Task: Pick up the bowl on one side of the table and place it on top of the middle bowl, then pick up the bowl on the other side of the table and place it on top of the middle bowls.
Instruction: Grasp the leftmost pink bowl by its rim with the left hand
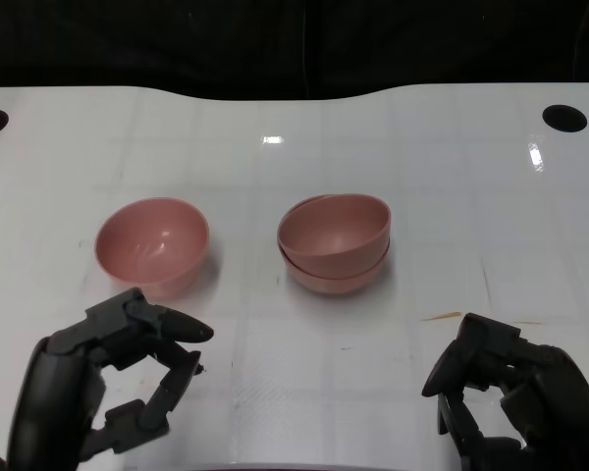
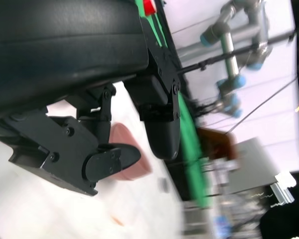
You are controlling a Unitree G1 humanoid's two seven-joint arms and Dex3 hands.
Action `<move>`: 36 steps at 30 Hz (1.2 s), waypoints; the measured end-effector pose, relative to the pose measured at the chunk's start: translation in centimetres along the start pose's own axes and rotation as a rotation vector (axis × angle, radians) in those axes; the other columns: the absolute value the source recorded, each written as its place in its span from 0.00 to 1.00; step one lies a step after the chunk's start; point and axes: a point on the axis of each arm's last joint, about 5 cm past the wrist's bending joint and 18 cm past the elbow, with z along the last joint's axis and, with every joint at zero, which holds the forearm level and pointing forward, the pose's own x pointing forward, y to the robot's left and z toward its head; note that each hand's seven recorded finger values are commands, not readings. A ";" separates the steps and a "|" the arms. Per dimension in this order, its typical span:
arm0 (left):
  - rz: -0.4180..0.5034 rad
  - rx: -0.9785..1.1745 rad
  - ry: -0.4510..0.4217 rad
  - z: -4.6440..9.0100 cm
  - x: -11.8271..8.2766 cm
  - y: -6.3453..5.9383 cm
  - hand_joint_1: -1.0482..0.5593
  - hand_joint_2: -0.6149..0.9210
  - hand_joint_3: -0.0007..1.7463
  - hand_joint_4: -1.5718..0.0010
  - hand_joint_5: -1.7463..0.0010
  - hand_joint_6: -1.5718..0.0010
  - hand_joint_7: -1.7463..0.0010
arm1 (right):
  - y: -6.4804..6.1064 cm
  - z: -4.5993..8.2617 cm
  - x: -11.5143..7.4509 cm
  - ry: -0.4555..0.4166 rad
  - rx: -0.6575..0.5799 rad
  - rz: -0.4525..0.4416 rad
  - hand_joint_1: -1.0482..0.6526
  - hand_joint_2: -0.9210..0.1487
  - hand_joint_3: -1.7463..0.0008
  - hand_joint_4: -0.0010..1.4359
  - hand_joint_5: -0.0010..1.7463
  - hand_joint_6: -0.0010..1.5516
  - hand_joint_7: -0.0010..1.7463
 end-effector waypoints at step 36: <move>-0.437 1.094 0.428 0.8 11.7 -2.3 0.27 0.99 0.00 0.68 0.95 0.77 0.99 | 0.4 -0.2 -0.1 0.043 0.041 -0.007 0.47 0.50 0.21 0.59 1.00 0.45 0.97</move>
